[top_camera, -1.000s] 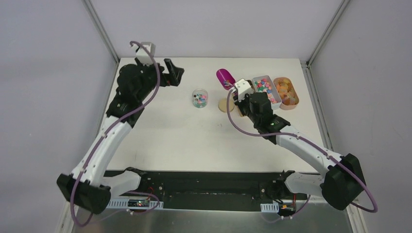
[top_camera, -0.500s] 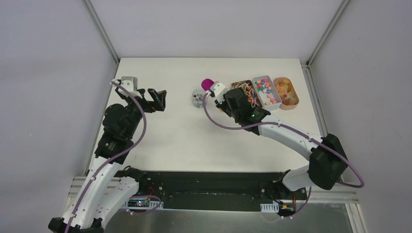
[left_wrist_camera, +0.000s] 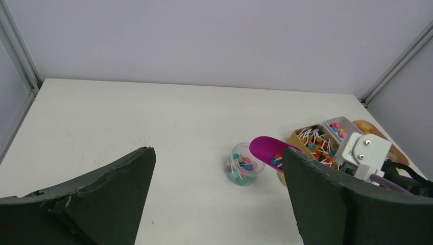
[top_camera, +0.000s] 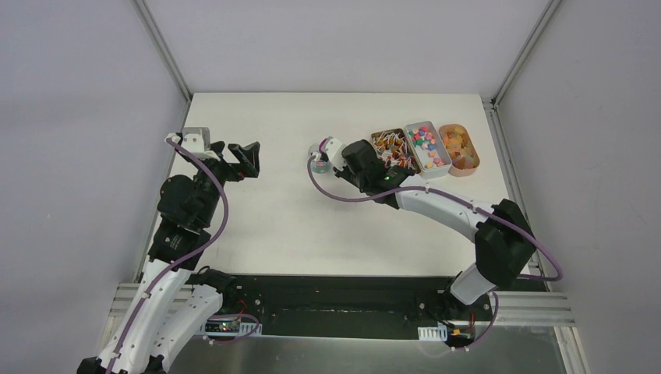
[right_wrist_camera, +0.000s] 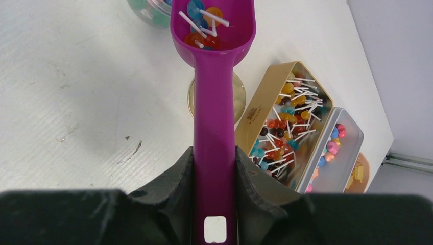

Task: Pack the candies
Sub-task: Place the fake candies in the packing bottle, then scoop the fake candies from the storage box.

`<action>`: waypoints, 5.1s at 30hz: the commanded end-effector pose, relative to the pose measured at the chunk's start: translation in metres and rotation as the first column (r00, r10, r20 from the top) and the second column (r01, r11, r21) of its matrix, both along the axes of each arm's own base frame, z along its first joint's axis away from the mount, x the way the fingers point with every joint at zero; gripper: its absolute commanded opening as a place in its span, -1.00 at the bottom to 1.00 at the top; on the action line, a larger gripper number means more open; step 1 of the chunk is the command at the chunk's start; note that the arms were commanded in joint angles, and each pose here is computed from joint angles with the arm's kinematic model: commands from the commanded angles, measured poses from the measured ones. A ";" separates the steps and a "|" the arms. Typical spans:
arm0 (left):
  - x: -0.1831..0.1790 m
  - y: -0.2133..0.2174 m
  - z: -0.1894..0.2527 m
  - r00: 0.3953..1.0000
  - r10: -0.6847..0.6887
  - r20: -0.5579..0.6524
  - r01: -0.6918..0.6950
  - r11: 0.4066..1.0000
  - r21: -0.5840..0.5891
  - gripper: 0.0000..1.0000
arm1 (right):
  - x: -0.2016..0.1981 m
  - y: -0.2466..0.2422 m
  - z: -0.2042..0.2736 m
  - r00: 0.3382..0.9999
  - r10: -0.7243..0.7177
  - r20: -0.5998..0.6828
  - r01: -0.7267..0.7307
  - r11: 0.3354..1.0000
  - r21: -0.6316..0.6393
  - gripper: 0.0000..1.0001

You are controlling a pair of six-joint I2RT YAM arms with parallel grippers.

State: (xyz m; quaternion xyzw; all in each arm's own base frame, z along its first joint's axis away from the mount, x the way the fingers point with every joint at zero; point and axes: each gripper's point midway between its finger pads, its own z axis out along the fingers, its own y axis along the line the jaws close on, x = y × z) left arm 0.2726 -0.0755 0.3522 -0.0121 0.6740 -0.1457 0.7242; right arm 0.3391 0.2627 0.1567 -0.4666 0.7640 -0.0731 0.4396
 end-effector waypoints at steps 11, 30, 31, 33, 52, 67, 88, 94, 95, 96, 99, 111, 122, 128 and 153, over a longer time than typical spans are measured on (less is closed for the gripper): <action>0.000 0.008 0.010 0.998 0.036 0.045 -0.037 0.999 0.006 0.98 | 0.007 0.008 0.019 0.998 -0.010 0.069 0.021 0.988 -0.152 -1.00; -0.004 0.015 0.012 0.996 0.063 0.061 -0.064 0.998 0.004 0.98 | 0.004 0.009 0.025 0.992 0.002 0.125 0.037 0.951 -0.307 -1.00; -0.004 0.015 0.012 0.996 0.064 0.060 -0.064 0.998 0.004 0.98 | 0.003 0.009 0.025 0.992 0.003 0.128 0.038 0.948 -0.317 -1.00; -0.005 0.015 0.012 0.996 0.066 0.063 -0.067 0.998 0.004 0.98 | 0.002 0.011 0.026 0.990 0.011 0.139 0.035 0.946 -0.323 -1.00; -0.006 0.018 0.013 0.995 0.078 0.068 -0.078 0.997 0.002 0.98 | -0.001 0.019 0.032 0.970 0.080 0.227 0.042 0.872 -0.487 -1.00; -0.005 0.020 0.011 0.994 0.091 0.063 -0.091 0.996 0.002 0.98 | -0.001 0.022 0.040 0.960 0.094 0.263 0.046 0.875 -0.482 -1.00; 0.013 -0.005 -0.002 1.000 -0.002 -0.013 0.001 0.999 -0.038 0.98 | -0.007 -0.042 0.070 0.982 -0.135 0.133 0.146 0.987 -0.071 -1.00; 0.038 -0.042 -0.018 0.979 -0.144 -0.141 0.136 0.989 -0.063 0.91 | -0.001 -0.080 0.077 0.964 -0.265 0.016 0.265 0.964 0.027 -1.00; 0.042 -0.048 -0.021 0.973 -0.164 -0.161 0.153 0.985 -0.075 0.89 | -0.001 -0.086 0.074 0.959 -0.283 -0.011 0.283 0.959 0.025 -1.00; 0.046 -0.056 -0.024 0.964 -0.194 -0.180 0.179 0.979 -0.093 0.87 | -0.001 -0.092 0.071 0.952 -0.304 -0.039 0.305 0.952 0.025 -1.00; 0.063 -0.073 -0.035 0.942 -0.250 -0.223 0.226 0.966 -0.127 0.82 | -0.001 -0.108 0.063 0.920 -0.372 -0.123 0.378 0.926 0.026 -1.00; 0.160 -0.153 -0.081 0.839 -0.412 -0.355 0.348 0.908 -0.232 0.42 | -0.005 -0.143 0.035 0.795 -0.524 -0.305 0.523 0.847 -0.095 -1.00; 0.245 -0.216 -0.114 0.827 -0.477 -0.297 0.397 0.870 -0.293 0.17 | 0.002 -0.146 0.020 0.728 -0.594 -0.341 0.561 0.803 -0.202 -1.00; 0.272 -0.239 -0.142 0.792 -0.527 -0.307 0.420 0.836 -0.352 0.06 | 0.000 -0.151 0.013 0.705 -0.617 -0.350 0.568 0.786 -0.243 -1.00; 0.290 -0.316 -0.220 0.685 -0.663 -0.300 0.463 0.715 -0.523 -0.21 | -0.013 -0.173 0.015 0.679 -0.640 -0.361 0.572 0.769 -0.286 -1.00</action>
